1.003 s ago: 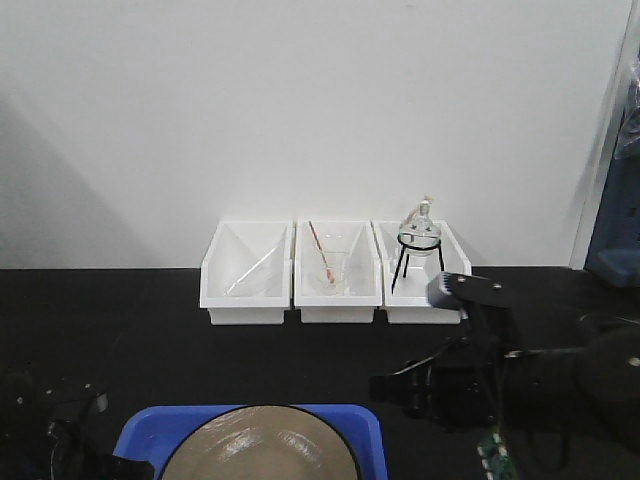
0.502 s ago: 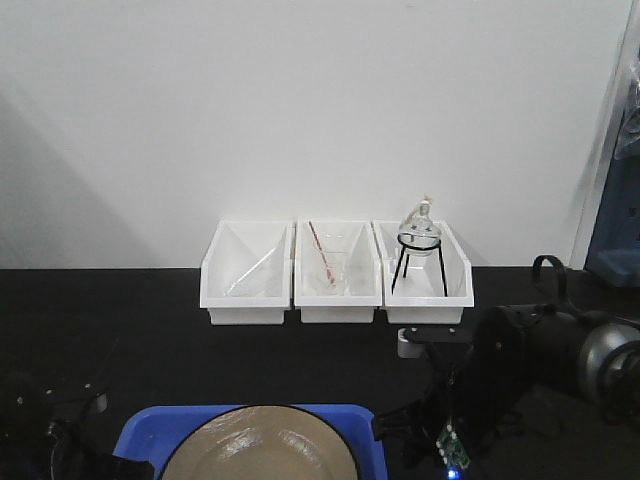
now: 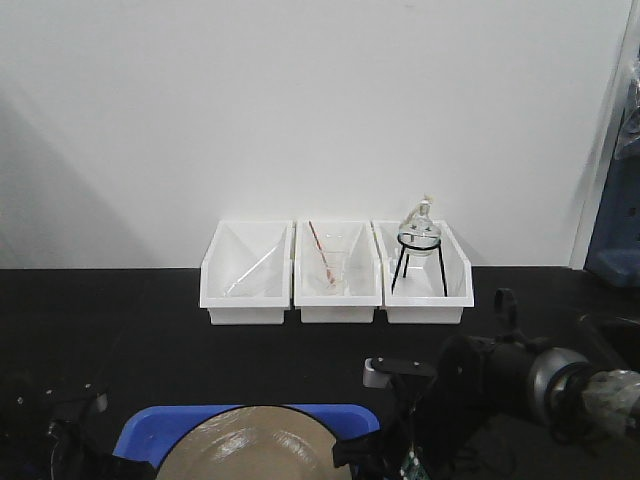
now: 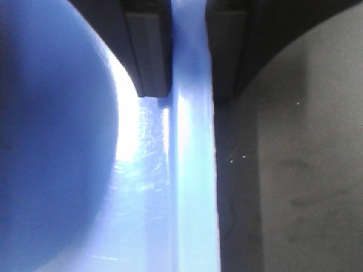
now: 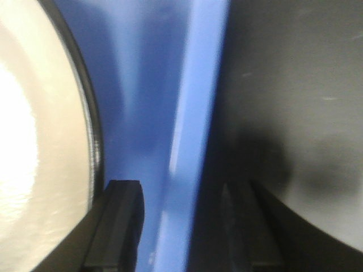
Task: Place disk in tray to left cabinet
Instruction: 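Grip the blue tray's side rims with both grippers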
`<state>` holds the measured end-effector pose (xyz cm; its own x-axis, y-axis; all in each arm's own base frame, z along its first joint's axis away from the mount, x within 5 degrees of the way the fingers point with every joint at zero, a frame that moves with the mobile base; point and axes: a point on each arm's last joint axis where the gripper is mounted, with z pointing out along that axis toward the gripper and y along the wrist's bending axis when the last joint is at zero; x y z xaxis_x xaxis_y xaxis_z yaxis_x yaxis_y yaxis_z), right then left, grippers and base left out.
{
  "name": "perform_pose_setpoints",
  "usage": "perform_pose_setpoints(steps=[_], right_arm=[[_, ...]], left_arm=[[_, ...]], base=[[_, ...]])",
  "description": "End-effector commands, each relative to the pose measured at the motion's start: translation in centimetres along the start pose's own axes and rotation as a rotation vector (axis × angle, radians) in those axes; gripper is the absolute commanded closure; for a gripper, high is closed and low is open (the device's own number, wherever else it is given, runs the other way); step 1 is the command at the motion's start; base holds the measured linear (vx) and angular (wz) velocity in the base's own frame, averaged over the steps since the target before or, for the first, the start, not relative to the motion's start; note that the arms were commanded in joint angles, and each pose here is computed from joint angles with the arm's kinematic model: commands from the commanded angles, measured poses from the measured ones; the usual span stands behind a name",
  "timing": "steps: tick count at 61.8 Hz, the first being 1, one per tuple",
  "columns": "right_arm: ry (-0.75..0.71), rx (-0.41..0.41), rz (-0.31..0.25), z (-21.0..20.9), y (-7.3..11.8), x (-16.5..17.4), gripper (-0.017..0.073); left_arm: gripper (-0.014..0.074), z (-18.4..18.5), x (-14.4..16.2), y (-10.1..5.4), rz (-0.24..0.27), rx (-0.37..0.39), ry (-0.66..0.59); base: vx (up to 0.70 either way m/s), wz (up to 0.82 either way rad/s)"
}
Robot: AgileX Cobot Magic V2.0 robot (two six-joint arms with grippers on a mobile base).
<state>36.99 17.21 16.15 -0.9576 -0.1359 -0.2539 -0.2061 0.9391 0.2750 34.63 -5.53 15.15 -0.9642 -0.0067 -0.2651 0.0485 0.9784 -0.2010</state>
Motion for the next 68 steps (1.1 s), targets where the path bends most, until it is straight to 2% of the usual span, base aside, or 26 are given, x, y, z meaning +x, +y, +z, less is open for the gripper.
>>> perform_pose_setpoints(steps=[1, 8, 15, 21, 29, 47, 55, 68], right_arm=[[-0.103, -0.037, -0.01, -1.6, 1.7, -1.1, 0.0153], [-0.09, -0.037, 0.007, -0.5, 1.9, -1.0, 0.0176], [-0.067, -0.032, 0.017, 0.4, 1.9, -0.7, 0.025], [-0.051, -0.029, 0.041, 0.9, 1.8, -0.6, 0.0386], [-0.054, -0.026, 0.038, 0.9, 1.8, -0.6, 0.0577], [-0.083, -0.017, 0.02, -0.8, 1.7, -0.9, 0.0564], [-0.117, -0.01, 0.053, -3.0, 0.7, -1.5, 0.0564], [-0.116, -0.013, 0.081, -7.6, -0.7, -3.3, 0.0564]], left_arm=[[0.0597, -1.7, -1.1, -0.7, 0.003, 0.012, -0.088], [0.0597, -1.7, -1.1, -0.7, 0.003, 0.012, -0.088], [0.0597, -1.7, -1.1, -0.7, 0.002, 0.012, -0.089], [0.0597, -1.7, -1.1, -0.7, 0.002, 0.012, -0.089], [0.0597, -1.7, -1.1, -0.7, 0.003, 0.012, -0.088], [0.0595, -3.1, -2.0, -1.4, 0.02, 0.04, -0.034], [0.0594, -4.8, -3.4, -2.0, 0.035, 0.062, -0.029], [0.0594, -8.2, -5.8, -3.2, 0.017, 0.093, -0.057]], base=[[0.0, 0.0], [0.0, 0.0], [0.0, 0.0], [0.0, 0.0], [0.0, 0.0], [0.0, 0.0], [0.0, 0.0], [0.0, 0.0]])
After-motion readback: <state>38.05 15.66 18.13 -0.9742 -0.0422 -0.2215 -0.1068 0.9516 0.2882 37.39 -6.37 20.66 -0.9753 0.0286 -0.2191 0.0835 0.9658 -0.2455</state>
